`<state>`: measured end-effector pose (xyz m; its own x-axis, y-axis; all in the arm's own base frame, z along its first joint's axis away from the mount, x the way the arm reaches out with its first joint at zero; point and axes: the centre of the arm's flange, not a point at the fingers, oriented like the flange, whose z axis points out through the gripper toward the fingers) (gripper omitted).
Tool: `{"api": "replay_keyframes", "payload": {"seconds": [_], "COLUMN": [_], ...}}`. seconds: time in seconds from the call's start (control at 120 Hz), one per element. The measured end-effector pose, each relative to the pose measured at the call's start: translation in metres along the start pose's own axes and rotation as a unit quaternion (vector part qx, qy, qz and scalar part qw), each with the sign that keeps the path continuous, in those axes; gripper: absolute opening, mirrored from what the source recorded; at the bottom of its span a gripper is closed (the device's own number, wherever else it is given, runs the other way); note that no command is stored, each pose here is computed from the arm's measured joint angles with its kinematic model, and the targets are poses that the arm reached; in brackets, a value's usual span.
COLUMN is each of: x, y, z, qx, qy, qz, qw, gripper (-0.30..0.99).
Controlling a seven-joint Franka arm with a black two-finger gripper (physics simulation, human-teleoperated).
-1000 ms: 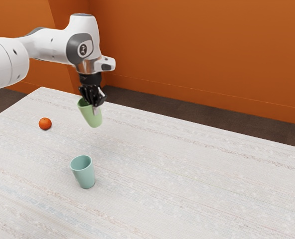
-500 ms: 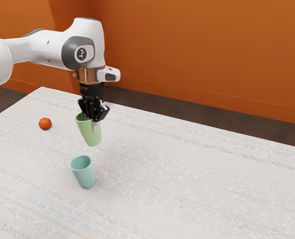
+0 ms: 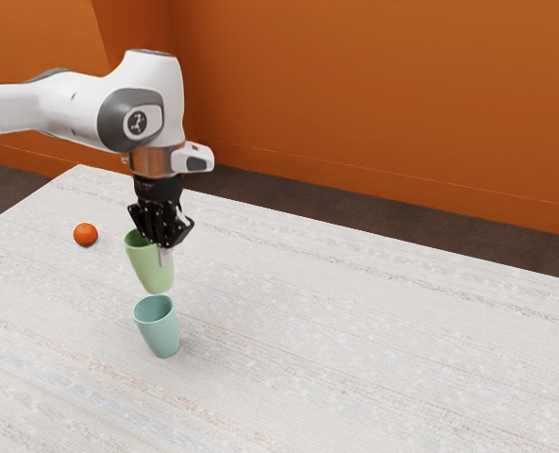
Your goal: Place the left cup onto the right cup
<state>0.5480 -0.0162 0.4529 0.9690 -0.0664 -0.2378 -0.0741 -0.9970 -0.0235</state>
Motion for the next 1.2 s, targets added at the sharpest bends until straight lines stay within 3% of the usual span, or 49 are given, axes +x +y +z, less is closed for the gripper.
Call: {"api": "replay_keyframes", "payload": {"seconds": [0.267, 0.633, 1.2], "x": [-0.019, -0.011, 0.005], "y": [-0.003, -0.009, 0.001], "z": [0.021, 0.025, 0.054], "qx": [0.003, 0.012, 0.017], "qy": [-0.004, 0.022, 0.009], "qz": [-0.026, -0.054, -0.071], "qw": [1.000, 0.998, 0.997], "gripper": [-0.09, -0.09, -0.09]}}
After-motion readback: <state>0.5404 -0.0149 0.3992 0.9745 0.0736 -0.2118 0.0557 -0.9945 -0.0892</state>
